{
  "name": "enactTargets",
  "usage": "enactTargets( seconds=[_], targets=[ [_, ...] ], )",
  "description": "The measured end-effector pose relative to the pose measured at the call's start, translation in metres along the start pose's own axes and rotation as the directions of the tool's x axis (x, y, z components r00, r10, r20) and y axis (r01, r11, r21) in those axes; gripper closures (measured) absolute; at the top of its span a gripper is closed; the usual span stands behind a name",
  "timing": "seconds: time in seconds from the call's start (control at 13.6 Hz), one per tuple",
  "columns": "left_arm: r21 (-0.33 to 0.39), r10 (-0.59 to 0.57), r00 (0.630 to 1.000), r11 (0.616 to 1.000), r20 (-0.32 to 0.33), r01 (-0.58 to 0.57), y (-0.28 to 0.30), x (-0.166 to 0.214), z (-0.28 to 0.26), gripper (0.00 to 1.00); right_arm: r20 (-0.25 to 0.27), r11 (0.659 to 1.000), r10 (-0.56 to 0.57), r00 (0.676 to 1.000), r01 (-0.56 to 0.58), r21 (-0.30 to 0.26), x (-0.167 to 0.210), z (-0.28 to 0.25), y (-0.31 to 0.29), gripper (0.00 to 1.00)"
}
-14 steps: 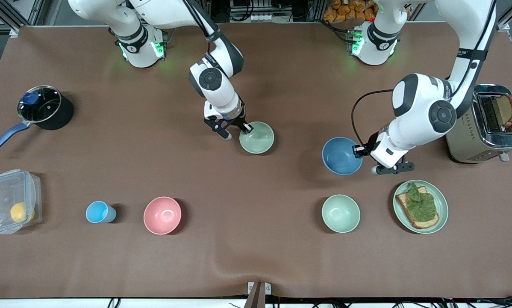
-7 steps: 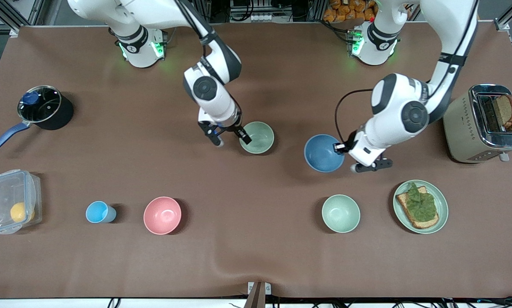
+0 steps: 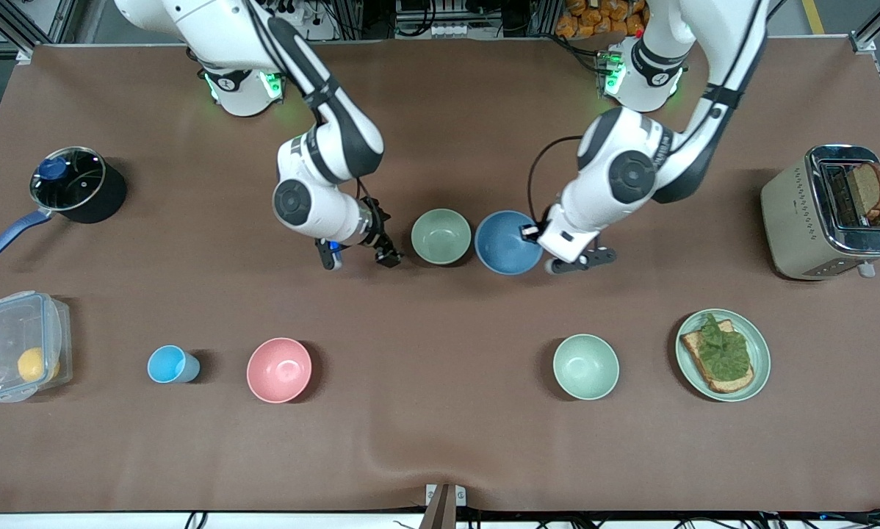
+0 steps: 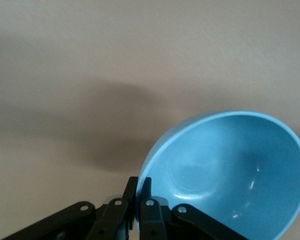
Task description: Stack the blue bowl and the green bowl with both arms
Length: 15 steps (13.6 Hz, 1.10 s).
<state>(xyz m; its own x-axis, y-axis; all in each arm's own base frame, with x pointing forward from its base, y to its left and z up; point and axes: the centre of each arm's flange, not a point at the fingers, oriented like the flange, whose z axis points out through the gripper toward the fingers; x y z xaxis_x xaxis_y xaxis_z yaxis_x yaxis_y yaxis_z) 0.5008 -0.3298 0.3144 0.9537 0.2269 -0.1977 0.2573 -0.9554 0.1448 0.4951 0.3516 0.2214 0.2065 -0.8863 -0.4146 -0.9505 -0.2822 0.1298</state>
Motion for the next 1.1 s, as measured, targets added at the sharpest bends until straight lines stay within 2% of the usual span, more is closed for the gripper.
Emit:
enactTargets(
  seconds=[0.29, 0.51, 0.81, 1.1],
  targets=[
    [0.023, -0.025, 0.999, 0.999, 0.039, 0.024, 0.046, -0.037, 0.033, 0.95, 0.085, 0.987, 0.159, 0.984, -0.156, -0.038, 0.023, 0.042, 0.001, 0.0],
    [0.018, -0.025, 0.998, 1.0, 0.054, 0.024, 0.057, -0.033, 0.047, 0.95, 0.138, 0.974, 0.228, 0.964, -0.224, -0.043, 0.027, 0.058, -0.007, 0.0],
    [0.011, -0.02, 0.998, 1.0, 0.066, 0.02, 0.068, -0.029, 0.057, 0.95, 0.175, 0.966, 0.259, 0.95, -0.257, -0.038, 0.024, 0.057, -0.011, 0.0],
    [0.018, -0.027, 0.996, 1.0, 0.083, 0.026, 0.084, -0.039, 0.073, 0.95, 0.181, 0.965, 0.261, 0.948, -0.259, -0.035, 0.023, 0.055, -0.013, 0.0]
  ],
)
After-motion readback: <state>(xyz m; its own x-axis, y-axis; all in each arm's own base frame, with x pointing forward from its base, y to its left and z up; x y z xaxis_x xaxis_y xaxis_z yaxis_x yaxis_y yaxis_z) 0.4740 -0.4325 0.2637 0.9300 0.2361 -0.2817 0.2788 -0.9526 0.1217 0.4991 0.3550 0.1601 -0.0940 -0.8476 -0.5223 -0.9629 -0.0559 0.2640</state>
